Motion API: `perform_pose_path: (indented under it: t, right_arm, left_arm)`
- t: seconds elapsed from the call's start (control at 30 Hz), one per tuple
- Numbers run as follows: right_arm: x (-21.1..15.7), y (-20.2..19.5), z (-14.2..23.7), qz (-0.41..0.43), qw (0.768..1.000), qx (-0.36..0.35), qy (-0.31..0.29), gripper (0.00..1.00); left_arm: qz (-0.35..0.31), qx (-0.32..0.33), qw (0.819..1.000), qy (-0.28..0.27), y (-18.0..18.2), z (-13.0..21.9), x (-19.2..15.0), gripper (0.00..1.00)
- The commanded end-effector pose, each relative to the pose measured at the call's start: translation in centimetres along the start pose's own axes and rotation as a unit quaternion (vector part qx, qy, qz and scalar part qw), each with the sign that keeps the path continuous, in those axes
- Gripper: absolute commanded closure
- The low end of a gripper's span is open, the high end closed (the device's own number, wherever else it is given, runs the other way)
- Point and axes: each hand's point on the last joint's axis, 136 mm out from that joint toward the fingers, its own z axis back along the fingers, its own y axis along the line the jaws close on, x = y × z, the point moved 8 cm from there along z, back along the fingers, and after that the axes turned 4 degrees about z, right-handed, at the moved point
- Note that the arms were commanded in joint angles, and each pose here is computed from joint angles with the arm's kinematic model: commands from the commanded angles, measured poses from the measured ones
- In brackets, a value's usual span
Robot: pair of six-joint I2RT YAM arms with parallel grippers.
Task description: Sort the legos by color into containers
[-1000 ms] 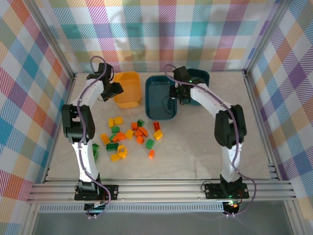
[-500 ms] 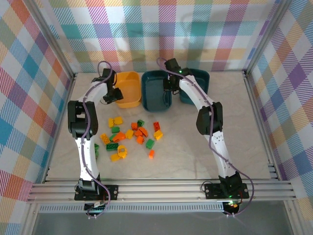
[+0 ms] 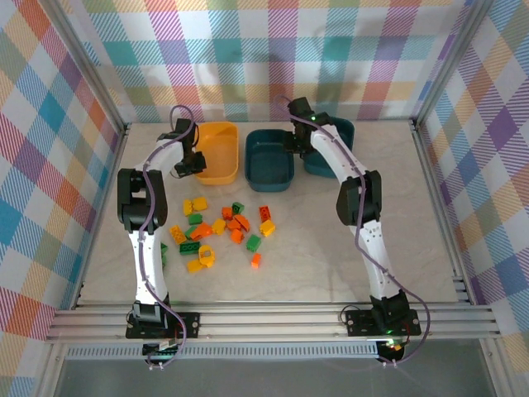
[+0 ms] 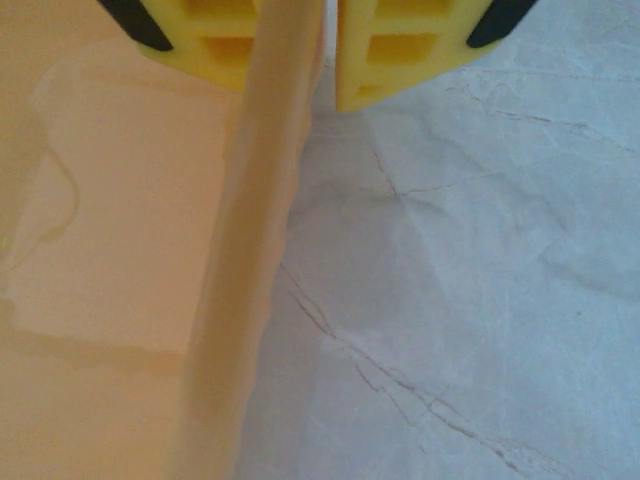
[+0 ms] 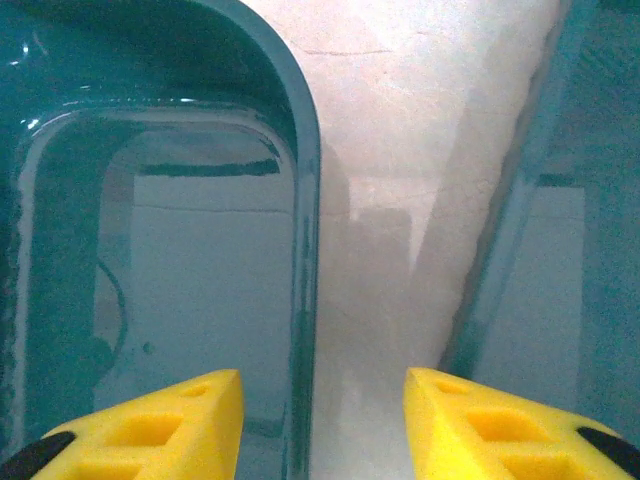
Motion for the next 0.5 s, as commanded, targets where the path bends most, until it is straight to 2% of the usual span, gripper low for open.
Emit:
perform_pose_path:
  t: [0.0,0.1,0.3,0.47]
  right_arm:
    - [2.7,-1.1,8.1,-0.011,0.996,0.001,-0.092,0.46]
    - [2.1,-4.5,8.5,-0.038,0.995,-0.032,-0.089,0.40]
    - [0.1,-11.0,7.1,-0.088,0.993,-0.063,-0.046,0.37]
    - [-1.6,-14.1,4.7,-0.106,0.991,-0.079,-0.010,0.35]
  left_arm:
    - [-0.053,0.019,0.998,-0.020,-1.0,1.0,-0.1,0.96]
    - [-0.083,0.026,0.996,-0.026,-2.0,1.2,-0.8,0.99]
    - [-0.083,0.026,0.996,-0.008,-2.3,0.7,-1.4,0.99]
    - [-0.084,0.024,0.996,0.017,-2.4,0.6,-2.0,0.97]
